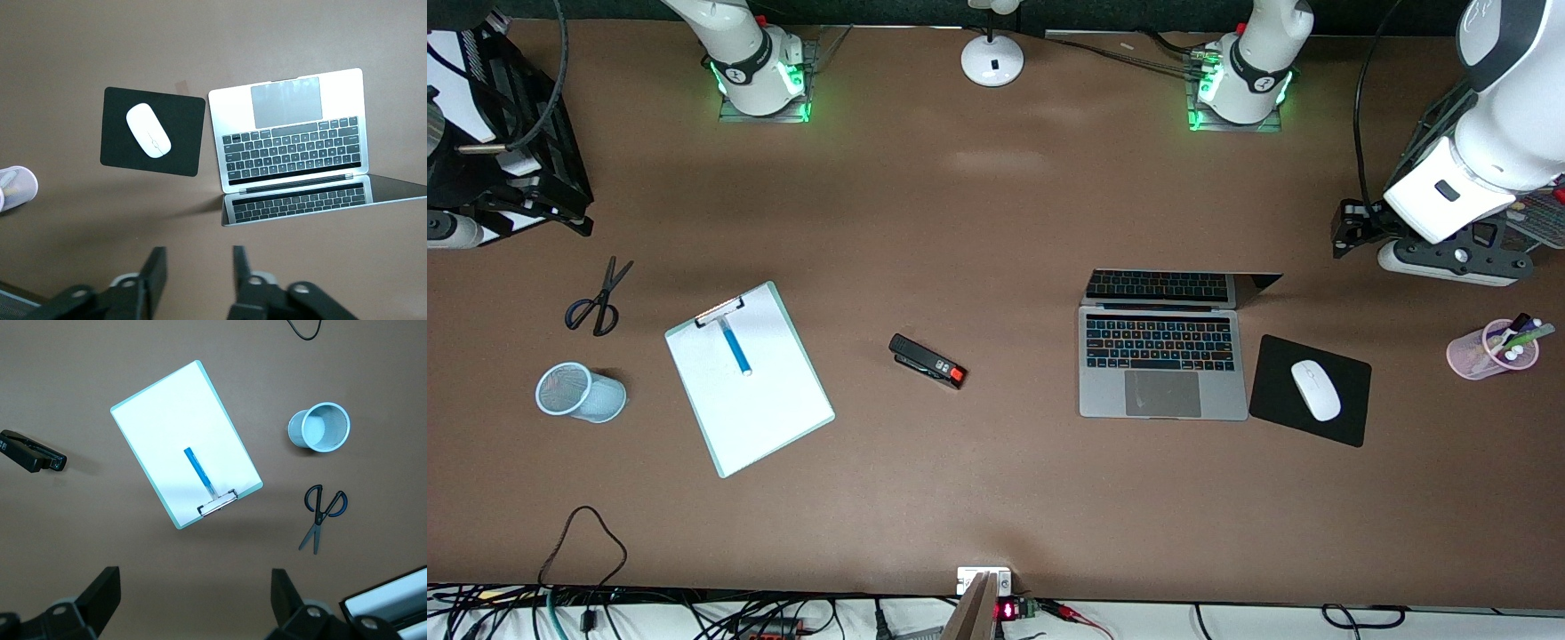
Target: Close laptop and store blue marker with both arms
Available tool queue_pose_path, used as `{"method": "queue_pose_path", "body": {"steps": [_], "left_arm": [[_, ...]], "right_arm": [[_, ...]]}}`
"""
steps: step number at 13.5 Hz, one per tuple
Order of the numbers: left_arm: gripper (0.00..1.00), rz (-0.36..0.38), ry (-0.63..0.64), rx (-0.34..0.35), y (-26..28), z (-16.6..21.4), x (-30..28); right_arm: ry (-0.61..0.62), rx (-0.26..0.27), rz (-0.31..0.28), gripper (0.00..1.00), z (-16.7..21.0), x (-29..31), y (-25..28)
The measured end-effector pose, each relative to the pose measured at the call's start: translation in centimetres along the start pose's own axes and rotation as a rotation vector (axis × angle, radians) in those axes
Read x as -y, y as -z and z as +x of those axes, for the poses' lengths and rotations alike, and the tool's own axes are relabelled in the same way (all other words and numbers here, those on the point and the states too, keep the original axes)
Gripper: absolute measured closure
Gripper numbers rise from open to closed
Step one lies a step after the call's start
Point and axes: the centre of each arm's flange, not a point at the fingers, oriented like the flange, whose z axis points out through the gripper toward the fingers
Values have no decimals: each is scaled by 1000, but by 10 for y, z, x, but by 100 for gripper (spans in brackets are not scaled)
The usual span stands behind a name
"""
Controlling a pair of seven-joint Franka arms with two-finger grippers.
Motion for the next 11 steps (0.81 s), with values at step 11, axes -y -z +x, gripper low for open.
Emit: {"method": "queue_pose_path", "body": {"steps": [11], "left_arm": [[99, -3, -3, 41, -4, 2, -1]], "right_arm": [[31, 43, 1, 0, 7, 6, -22]]}}
